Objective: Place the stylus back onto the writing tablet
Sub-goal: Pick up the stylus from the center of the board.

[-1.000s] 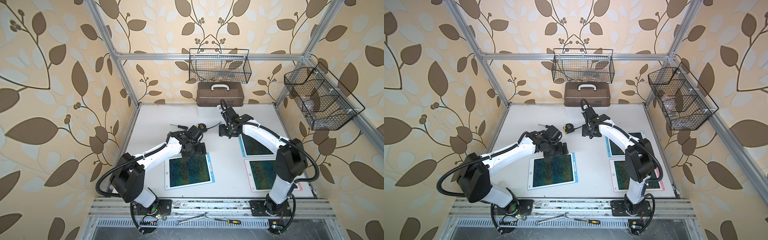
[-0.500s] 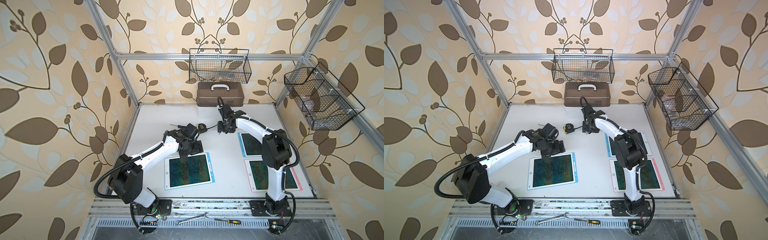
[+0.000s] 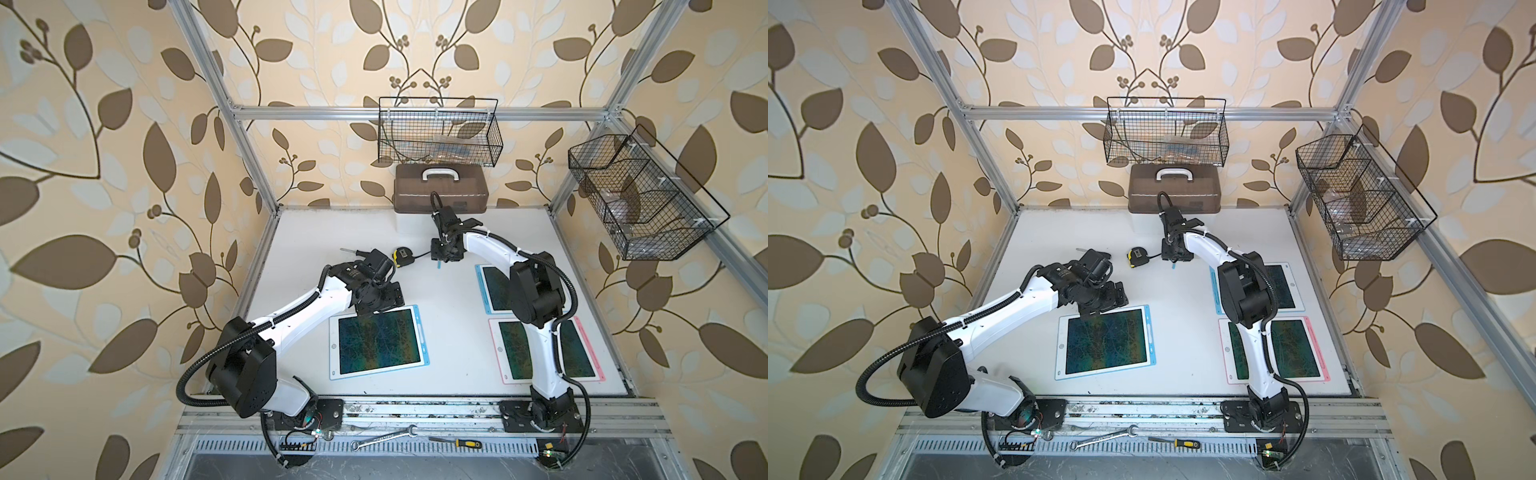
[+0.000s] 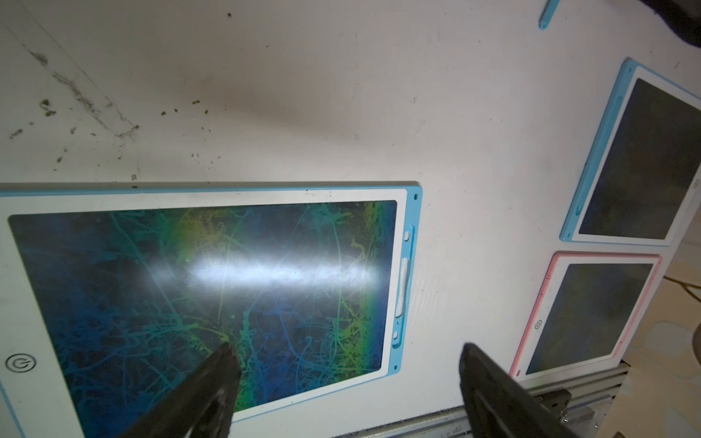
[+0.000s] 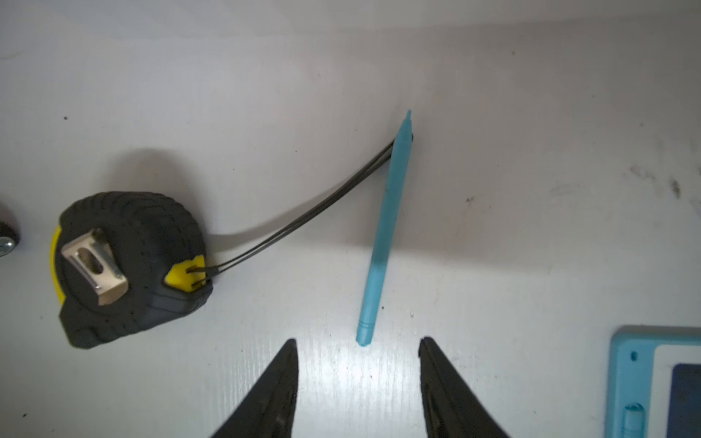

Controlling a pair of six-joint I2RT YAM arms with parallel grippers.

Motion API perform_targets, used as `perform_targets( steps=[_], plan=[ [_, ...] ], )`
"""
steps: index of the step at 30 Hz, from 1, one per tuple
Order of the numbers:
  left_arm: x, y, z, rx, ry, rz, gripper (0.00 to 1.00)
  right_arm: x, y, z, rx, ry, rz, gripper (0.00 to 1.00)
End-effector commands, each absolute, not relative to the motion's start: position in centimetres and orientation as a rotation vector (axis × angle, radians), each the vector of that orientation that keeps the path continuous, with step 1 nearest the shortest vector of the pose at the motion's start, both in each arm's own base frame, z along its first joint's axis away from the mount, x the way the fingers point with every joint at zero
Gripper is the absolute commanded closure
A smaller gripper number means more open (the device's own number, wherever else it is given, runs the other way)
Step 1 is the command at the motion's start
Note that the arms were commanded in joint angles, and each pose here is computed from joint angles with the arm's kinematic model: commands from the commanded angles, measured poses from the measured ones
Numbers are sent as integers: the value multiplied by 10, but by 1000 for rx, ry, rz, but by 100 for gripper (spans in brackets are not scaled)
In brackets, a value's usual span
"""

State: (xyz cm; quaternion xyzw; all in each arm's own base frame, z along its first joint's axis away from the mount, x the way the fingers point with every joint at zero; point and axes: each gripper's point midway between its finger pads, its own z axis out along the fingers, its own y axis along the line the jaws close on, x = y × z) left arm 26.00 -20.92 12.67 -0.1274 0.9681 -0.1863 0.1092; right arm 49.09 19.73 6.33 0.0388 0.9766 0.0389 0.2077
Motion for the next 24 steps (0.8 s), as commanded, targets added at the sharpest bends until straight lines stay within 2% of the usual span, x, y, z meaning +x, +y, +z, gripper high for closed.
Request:
perform_targets(
  steps=[1, 24],
  plan=[
    [259, -205, 134, -400, 2819, -561, 9, 496, 198, 54, 136, 2734, 111, 50],
    [265, -195, 130, -445, 2814, -586, 9, 503, 195, 23, 178, 2774, 40, 61]
  ],
)
